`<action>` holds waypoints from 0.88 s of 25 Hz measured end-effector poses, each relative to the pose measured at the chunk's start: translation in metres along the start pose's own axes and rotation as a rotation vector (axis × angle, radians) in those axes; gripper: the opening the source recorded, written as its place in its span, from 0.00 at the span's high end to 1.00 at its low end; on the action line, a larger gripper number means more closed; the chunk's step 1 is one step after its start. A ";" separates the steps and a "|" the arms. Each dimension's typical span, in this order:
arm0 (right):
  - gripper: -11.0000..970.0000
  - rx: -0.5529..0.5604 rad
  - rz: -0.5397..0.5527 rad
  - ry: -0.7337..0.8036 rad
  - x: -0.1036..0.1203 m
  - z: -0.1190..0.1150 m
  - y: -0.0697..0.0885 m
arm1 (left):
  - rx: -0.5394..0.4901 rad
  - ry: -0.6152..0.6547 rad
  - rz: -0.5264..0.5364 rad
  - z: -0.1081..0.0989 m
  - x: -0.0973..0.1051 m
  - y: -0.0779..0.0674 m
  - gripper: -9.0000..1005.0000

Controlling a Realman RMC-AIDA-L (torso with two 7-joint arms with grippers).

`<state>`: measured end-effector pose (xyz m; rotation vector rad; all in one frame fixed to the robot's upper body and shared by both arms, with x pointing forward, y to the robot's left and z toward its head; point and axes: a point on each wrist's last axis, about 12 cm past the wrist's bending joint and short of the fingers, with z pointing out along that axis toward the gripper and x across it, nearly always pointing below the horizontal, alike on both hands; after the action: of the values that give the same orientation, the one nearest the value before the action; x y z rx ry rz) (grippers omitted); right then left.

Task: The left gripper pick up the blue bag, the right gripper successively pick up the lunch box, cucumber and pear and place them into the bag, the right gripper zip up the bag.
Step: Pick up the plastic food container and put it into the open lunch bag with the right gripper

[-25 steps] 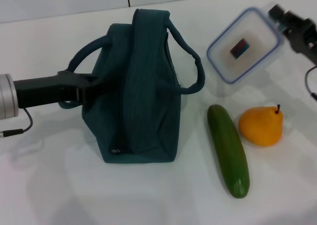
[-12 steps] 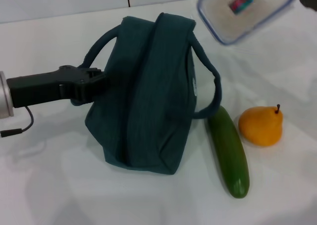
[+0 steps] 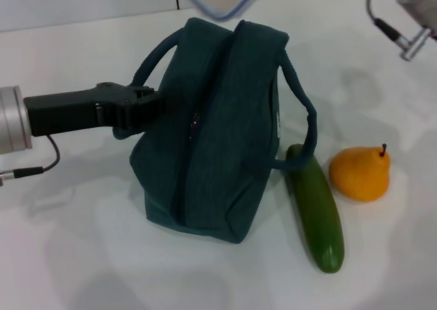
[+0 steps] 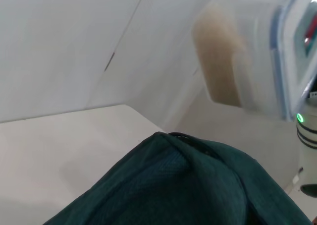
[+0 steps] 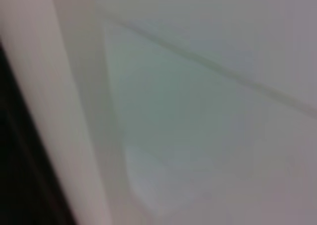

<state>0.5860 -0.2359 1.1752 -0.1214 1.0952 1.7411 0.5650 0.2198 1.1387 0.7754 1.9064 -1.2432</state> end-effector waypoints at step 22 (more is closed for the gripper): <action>0.88 0.230 -0.079 0.158 0.036 -0.059 -0.009 | 0.024 0.005 -0.015 0.010 -0.002 0.002 0.93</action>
<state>0.5529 -0.2526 1.1164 -0.1587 1.3798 1.5442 0.5699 0.2113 1.1364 0.7784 1.9076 -1.2770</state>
